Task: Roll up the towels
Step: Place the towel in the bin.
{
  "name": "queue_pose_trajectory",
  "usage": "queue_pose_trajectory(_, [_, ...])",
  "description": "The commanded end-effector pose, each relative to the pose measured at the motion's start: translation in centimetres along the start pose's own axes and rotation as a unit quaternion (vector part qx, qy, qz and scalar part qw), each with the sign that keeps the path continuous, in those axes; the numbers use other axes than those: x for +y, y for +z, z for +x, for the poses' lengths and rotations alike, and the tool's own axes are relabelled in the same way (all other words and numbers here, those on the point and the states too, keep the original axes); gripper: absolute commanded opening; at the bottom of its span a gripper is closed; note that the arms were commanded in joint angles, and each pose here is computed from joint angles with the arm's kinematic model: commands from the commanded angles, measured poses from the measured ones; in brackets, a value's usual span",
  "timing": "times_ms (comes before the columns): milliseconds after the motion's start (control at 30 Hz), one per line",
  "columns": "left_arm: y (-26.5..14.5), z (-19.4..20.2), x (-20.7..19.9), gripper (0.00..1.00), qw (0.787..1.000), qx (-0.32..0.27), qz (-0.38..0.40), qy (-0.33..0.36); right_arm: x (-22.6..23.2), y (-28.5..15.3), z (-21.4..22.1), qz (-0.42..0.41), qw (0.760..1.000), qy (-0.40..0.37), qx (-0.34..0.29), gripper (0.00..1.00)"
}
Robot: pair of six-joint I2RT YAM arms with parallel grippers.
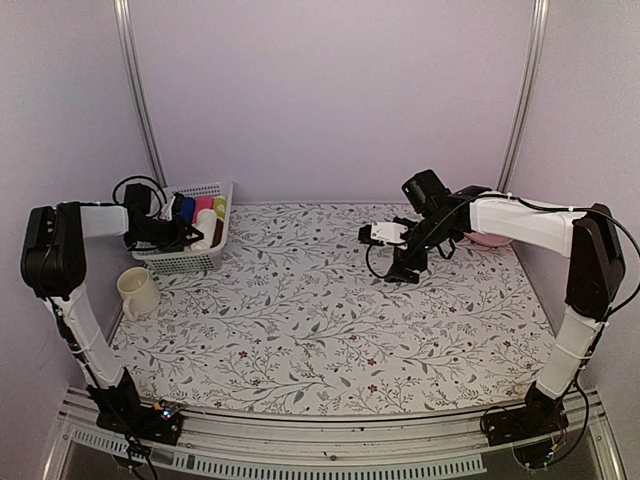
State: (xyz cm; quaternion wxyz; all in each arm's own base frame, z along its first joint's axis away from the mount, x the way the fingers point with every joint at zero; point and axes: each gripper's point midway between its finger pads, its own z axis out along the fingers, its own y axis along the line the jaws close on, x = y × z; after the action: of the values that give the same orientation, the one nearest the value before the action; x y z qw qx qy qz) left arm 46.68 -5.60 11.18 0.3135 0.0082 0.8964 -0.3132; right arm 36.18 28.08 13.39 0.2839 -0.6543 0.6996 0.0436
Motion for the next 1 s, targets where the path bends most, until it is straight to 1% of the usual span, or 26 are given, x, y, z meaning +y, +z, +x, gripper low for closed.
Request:
queue_pose_trajectory(0, [-0.9,-1.0,-2.5,0.00,0.997,-0.020,0.069,0.004,0.7,0.8,0.1,-0.012,1.000,-0.001,0.003,0.99])
queue_pose_trajectory(133, [-0.3,-0.4,-1.8,0.00,0.997,-0.008,0.070,-0.008,0.6,0.7,0.0,-0.011,1.000,-0.001,0.002,0.99])
queue_pose_trajectory(200, [0.1,0.1,-0.6,0.01,0.998,0.000,0.054,-0.020,0.6,0.7,0.1,-0.011,1.000,-0.001,0.002,0.99])
queue_pose_trajectory(300, [0.3,0.5,1.2,0.18,1.000,0.006,0.005,-0.028,0.6,0.7,0.0,-0.010,1.000,-0.001,0.002,0.99])
queue_pose_trajectory(367, [0.3,0.7,2.2,0.21,0.999,0.009,-0.025,-0.030,0.7,0.7,0.0,-0.011,1.000,0.000,0.001,0.99])
queue_pose_trajectory(400, [0.2,0.6,2.6,0.25,0.999,0.009,-0.036,-0.028,0.7,0.7,0.0,-0.012,1.000,-0.001,0.002,0.99])
queue_pose_trajectory(500, [0.0,0.5,3.3,0.42,0.998,0.012,-0.061,-0.027,0.7,0.7,0.0,-0.012,1.000,-0.002,0.001,0.99])
queue_pose_trajectory(567, [-0.3,0.3,3.6,0.50,0.997,0.010,-0.076,-0.025,0.8,0.8,0.0,-0.013,1.000,-0.001,0.002,0.99])
queue_pose_trajectory(700, [-1.2,-0.6,3.9,0.56,0.994,-0.007,-0.104,-0.020,0.7,0.8,0.0,-0.013,1.000,-0.001,0.001,0.99])
queue_pose_trajectory(767, [-1.9,-1.2,3.9,0.61,0.993,-0.020,-0.118,-0.014,0.8,0.8,0.0,-0.013,1.000,-0.002,0.002,0.99])
queue_pose_trajectory(967, [-3.3,-2.7,3.3,0.69,0.990,-0.047,-0.132,-0.002,0.8,0.9,0.0,-0.013,1.000,-0.002,0.003,0.99])
